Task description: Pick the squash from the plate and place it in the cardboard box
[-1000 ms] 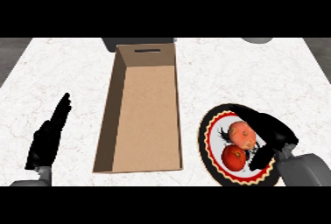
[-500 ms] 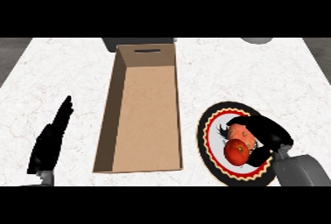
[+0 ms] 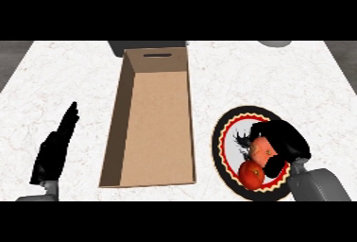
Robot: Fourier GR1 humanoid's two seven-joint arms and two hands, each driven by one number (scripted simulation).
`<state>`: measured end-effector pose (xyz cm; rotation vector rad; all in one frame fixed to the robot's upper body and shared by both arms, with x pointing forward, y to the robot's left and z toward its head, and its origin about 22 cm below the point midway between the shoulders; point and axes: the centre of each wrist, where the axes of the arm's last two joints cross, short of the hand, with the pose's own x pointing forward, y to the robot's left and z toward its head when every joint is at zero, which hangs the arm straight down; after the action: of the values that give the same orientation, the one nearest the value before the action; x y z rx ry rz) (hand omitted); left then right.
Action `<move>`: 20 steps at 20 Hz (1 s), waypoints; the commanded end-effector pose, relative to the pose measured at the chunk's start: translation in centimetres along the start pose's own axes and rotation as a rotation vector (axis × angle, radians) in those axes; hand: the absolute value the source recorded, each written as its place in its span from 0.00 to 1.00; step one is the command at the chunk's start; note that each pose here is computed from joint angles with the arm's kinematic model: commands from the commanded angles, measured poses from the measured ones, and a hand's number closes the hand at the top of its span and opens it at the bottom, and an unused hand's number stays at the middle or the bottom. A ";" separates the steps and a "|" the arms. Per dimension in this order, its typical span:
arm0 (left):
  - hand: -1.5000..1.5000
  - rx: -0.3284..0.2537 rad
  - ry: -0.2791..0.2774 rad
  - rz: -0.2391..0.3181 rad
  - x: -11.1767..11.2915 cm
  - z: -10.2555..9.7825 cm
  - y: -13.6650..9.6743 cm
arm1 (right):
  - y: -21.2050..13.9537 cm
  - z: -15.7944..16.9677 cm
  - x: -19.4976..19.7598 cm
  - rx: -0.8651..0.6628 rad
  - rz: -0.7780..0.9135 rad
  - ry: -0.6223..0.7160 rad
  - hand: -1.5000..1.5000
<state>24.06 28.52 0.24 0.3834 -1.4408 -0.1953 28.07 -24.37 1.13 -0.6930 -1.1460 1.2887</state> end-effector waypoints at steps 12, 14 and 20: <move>0.50 0.043 0.031 -0.005 -0.4 0.8 1.4 | 4.8 10.2 11.0 -0.363 -0.057 0.766 1.00; 0.50 0.034 0.017 -0.005 0.0 0.2 1.1 | 4.2 11.7 14.0 -0.416 -0.087 0.780 1.00; 0.50 0.017 0.003 -0.006 1.1 -0.2 0.8 | 0.0 16.4 18.9 -0.654 -0.275 0.517 1.00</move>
<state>23.70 29.19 0.80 0.4053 -1.4255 -0.1764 13.00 -10.91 8.02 -1.2602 -0.9994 0.6102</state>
